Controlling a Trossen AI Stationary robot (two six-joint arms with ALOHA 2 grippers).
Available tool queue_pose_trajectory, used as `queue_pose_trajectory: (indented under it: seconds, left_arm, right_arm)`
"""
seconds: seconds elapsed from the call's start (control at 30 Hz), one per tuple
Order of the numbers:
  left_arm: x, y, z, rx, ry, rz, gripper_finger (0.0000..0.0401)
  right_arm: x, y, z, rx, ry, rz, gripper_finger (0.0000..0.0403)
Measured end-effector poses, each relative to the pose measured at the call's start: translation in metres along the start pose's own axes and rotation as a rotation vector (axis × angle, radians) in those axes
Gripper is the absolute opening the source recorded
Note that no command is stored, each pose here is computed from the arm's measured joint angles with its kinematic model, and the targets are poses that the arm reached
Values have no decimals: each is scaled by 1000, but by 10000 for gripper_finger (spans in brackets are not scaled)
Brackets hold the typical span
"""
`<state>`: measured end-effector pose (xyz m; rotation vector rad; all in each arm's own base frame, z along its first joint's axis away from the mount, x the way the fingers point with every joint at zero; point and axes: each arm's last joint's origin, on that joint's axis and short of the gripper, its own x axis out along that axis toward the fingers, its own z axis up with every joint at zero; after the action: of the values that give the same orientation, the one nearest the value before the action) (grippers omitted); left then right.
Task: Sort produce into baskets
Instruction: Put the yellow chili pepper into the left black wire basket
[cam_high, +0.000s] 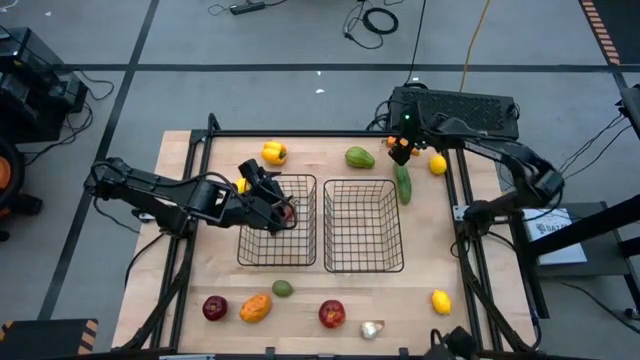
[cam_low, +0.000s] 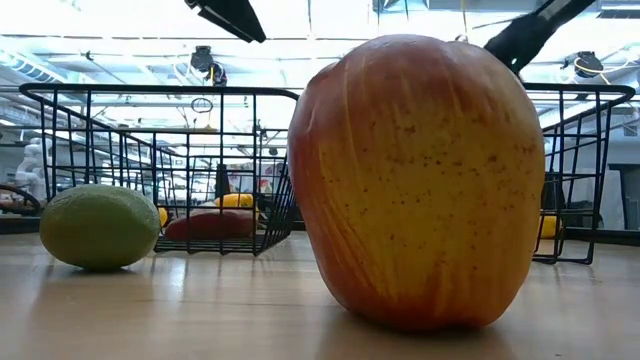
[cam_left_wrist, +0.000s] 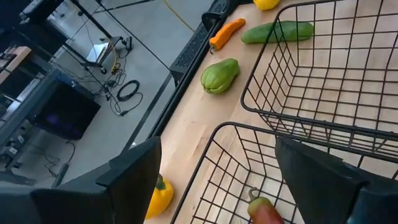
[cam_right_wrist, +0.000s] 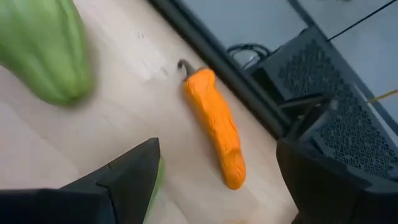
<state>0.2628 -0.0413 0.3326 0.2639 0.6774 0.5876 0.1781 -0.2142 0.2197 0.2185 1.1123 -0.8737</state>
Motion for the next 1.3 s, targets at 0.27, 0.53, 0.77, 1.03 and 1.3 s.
queue_pose_trajectory:
  seconds: [0.27, 0.53, 0.77, 1.03, 1.3]
  left_arm:
    - [3, 3, 2, 2, -4, 10, 322]
    - [9, 9, 2, 1, 10, 30, 322]
    - [12, 13, 2, -7, 17, 38, 322]
    - [11, 12, 2, -2, 16, 35, 322]
    - [11, 12, 2, -3, 14, 35, 322]
  right_arm:
    - [44, -3, -5, -41, 124, 7, 313]
    - [70, -3, -11, -79, 194, 21, 312]
    - [85, -6, -16, -55, 223, 86, 256]
    - [86, -7, -16, -48, 218, 102, 163]
    - [61, -14, -8, -32, 126, 64, 108]
